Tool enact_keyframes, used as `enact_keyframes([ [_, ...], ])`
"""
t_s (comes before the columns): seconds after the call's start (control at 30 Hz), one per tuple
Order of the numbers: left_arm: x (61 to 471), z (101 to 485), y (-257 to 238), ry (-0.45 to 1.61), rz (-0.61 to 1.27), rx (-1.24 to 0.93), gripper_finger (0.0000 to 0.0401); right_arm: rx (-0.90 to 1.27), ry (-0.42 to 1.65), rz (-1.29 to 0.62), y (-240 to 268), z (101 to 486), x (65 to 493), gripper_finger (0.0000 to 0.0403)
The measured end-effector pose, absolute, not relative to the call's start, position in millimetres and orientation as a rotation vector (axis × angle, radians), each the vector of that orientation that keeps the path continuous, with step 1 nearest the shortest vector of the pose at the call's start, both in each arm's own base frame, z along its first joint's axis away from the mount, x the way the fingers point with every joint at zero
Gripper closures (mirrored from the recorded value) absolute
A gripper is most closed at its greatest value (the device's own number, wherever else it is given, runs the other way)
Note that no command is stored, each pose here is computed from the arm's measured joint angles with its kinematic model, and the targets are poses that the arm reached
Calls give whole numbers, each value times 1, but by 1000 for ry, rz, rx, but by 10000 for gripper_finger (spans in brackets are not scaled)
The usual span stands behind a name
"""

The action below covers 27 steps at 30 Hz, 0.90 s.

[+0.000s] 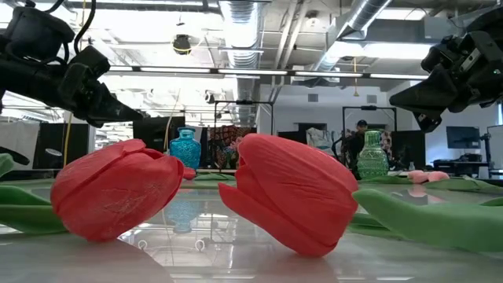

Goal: Sort flowers into vase by color

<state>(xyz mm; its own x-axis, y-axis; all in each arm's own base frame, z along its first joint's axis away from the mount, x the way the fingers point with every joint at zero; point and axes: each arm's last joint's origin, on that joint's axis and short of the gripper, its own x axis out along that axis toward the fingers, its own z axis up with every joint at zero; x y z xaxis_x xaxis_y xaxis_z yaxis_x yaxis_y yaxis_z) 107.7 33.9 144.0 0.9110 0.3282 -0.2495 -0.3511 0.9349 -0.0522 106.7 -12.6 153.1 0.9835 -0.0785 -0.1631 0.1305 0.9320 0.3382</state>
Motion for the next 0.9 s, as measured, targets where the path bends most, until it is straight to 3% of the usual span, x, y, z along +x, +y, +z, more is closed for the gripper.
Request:
enact_keyframes([
  [0.17, 108, 144, 33, 222, 350, -213, 401, 355, 149, -107, -13, 153, 107, 360],
  [0.5, 108, 144, 35, 69, 451, -903, 401, 356, 148, -107, -13, 153, 107, 360],
  [0.9, 109, 150, 34, 0, 393, -1063, 401, 351, 95, -91, -13, 158, 107, 360],
])
